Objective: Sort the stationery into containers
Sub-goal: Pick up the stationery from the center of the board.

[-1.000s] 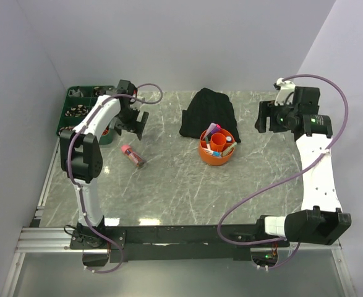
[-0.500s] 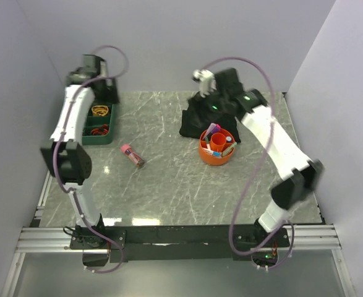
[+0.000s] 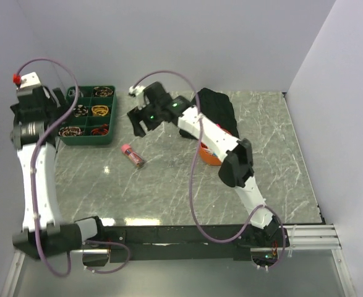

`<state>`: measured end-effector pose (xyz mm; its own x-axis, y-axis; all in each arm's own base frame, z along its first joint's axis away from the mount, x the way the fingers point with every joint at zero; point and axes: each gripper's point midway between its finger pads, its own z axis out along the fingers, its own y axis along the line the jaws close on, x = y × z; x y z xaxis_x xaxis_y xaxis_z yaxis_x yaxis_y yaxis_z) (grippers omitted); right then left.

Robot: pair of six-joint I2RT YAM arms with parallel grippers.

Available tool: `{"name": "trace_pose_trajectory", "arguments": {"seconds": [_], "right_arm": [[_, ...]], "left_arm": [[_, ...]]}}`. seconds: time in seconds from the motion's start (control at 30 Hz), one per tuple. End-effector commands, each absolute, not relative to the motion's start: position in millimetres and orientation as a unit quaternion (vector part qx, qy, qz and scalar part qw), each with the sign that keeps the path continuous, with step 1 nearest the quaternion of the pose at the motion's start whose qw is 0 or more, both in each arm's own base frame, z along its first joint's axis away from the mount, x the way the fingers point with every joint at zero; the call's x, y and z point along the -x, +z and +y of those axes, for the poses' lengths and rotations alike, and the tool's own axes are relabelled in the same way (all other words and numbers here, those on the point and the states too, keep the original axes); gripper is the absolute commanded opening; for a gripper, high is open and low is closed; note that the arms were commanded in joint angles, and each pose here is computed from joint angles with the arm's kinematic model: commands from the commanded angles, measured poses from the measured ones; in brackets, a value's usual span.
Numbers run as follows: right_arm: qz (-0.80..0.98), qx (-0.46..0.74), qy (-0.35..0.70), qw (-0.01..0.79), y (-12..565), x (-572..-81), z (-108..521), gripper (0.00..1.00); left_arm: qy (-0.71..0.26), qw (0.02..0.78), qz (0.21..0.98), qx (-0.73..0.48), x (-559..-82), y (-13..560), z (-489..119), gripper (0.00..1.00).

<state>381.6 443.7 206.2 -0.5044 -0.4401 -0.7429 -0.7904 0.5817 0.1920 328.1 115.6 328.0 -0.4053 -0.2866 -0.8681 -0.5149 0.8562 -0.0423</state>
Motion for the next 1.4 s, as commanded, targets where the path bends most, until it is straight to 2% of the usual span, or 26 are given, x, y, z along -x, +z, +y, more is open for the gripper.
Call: {"name": "trace_pose_trajectory", "arguments": {"seconds": [0.0,0.43,0.9,1.13,1.3,1.37], "right_arm": [[0.813,0.367,0.261,0.37,213,-385,475,0.85],[0.819,0.375,0.252,0.354,138,-378,528,0.85],[0.839,0.382,0.215,0.323,73,-369,535,0.84],[0.842,0.383,0.191,0.328,53,-373,534,0.67],[0.825,0.448,0.137,0.317,22,-352,535,0.57],[0.82,0.466,0.126,0.308,19,-345,532,0.45]], "left_arm": [[0.11,0.563,0.79,0.218,-320,363,109,0.99],[0.125,0.549,0.797,0.218,-288,349,104,0.99],[0.126,0.54,0.801,0.226,-281,340,100,0.99],[0.116,0.534,0.806,0.229,-284,334,97,0.99],[0.101,0.538,0.805,0.229,-288,333,93,0.99],[0.092,0.539,0.806,0.226,-289,334,89,0.99]]}}
